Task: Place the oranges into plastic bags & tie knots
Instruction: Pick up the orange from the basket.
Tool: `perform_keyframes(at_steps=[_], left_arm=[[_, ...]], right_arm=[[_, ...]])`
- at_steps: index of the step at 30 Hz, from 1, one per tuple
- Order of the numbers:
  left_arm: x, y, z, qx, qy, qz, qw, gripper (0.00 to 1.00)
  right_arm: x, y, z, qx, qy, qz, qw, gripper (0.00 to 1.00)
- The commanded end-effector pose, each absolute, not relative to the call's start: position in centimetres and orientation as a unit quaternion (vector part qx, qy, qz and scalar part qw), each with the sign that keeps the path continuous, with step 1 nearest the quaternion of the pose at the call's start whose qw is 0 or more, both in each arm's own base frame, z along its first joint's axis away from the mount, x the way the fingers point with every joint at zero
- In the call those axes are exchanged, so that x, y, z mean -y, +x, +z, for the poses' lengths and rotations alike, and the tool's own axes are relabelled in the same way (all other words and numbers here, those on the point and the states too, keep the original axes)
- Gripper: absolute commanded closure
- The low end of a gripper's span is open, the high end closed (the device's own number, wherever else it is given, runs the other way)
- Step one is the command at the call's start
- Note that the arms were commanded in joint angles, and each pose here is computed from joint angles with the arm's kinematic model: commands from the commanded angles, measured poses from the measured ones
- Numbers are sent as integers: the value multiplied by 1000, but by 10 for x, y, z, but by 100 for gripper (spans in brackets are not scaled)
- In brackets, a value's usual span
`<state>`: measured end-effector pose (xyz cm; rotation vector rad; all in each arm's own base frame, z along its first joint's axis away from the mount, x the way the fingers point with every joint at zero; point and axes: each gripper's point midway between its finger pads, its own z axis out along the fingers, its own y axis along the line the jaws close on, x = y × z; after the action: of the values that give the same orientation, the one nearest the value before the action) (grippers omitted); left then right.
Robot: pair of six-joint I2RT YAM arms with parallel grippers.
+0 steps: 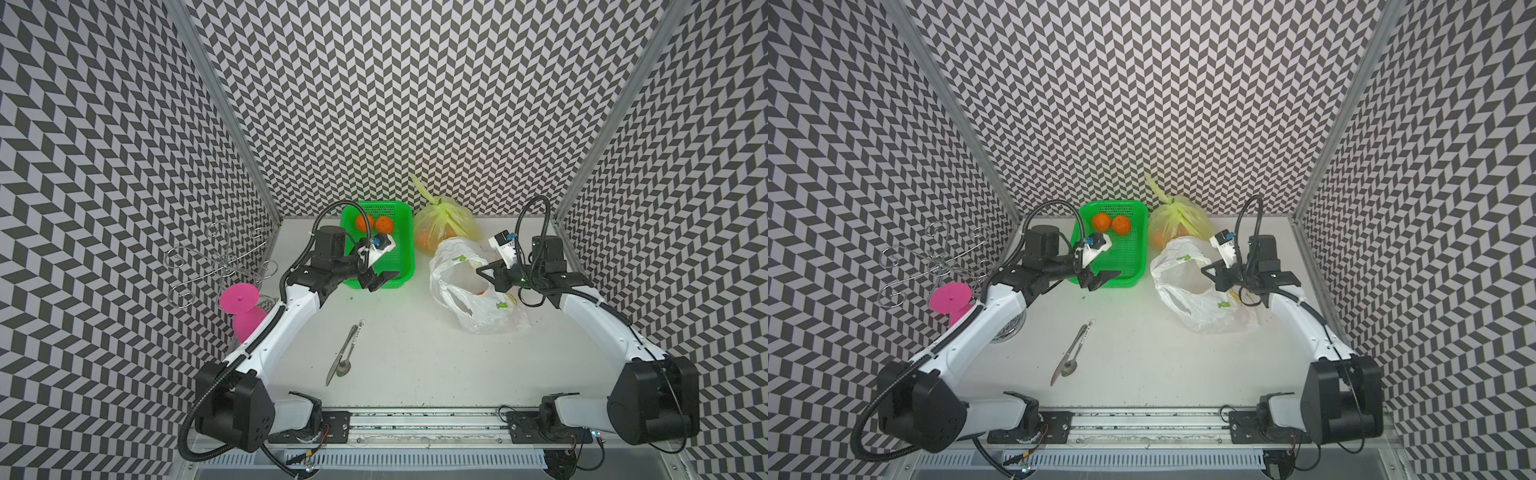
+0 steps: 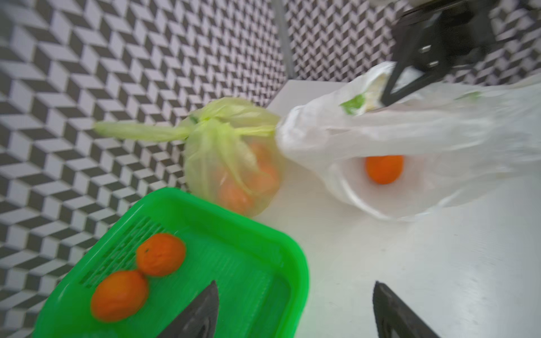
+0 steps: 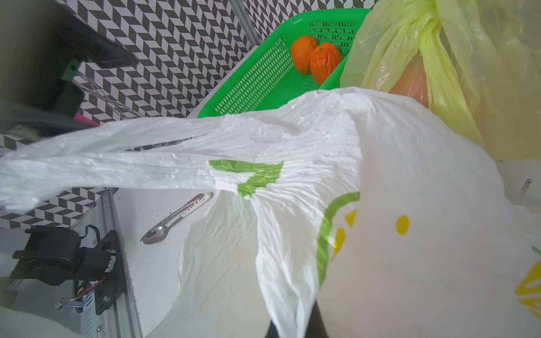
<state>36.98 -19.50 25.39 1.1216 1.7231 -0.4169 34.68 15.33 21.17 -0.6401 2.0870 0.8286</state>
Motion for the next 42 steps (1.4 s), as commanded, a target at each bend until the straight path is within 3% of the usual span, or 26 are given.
perform_keyframes(at_steps=[1,11,18,25,30,35,42], left_arm=[[163,445,234,-769,378,-84,509,16],[155,592,142,-820,345,8,457,12],[165,641,86,-823,366,35,433,11],[176,676,73,-809,360,58,461,14],[184,682,61,-807,365,52,461,25],[196,669,76,-805,379,30,455,43],[220,599,148,-792,405,-49,455,51]], right_arm=[[-153,350,231,-805,-268,315,425,100],[-152,353,223,-811,-270,311,416,100],[-152,353,222,-811,-274,309,413,100],[-151,353,223,-812,-277,302,416,100],[-151,352,223,-811,-278,304,415,100],[-151,352,222,-811,-278,304,415,100],[-150,353,223,-812,-276,302,416,100]])
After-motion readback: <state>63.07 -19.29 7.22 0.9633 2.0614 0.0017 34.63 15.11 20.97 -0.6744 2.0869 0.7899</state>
